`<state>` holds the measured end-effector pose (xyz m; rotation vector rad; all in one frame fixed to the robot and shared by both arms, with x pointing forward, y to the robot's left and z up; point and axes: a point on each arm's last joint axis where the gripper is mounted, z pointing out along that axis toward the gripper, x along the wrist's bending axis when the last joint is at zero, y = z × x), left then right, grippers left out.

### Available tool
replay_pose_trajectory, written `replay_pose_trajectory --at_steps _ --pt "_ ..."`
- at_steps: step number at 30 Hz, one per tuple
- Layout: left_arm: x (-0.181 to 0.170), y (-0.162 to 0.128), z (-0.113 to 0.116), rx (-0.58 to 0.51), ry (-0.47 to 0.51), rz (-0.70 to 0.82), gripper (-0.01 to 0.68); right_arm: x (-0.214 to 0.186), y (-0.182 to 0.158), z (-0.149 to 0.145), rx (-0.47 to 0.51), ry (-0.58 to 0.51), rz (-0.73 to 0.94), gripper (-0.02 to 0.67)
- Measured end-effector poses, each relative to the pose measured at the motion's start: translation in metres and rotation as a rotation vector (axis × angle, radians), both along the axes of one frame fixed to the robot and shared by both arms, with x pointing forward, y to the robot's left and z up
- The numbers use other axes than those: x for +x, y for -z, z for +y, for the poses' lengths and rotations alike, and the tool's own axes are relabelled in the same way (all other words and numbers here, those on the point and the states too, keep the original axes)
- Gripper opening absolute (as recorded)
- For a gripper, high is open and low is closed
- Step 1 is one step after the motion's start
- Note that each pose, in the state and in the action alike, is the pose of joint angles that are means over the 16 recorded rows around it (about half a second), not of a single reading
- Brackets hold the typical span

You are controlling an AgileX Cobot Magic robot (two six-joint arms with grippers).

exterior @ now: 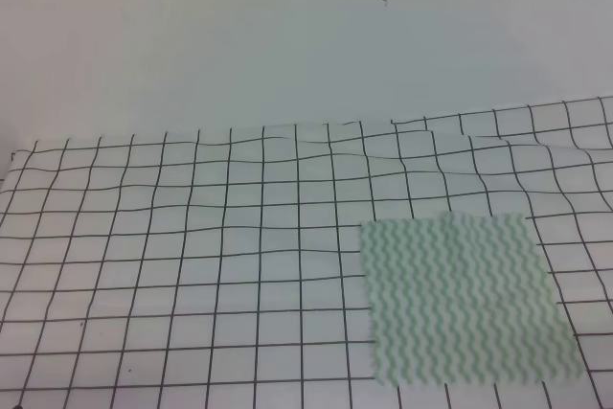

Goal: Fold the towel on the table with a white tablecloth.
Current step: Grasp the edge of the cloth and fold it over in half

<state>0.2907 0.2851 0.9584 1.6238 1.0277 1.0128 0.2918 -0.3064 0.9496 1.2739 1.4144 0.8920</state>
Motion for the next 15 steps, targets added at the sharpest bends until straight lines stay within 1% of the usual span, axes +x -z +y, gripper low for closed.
replay_pose_trajectory --at_steps 15 --pt "-0.0001 -0.0001 0.0 0.0 0.0 -0.001 0.0 0.0 0.0 0.0 0.0 0.0 0.0 -0.002"
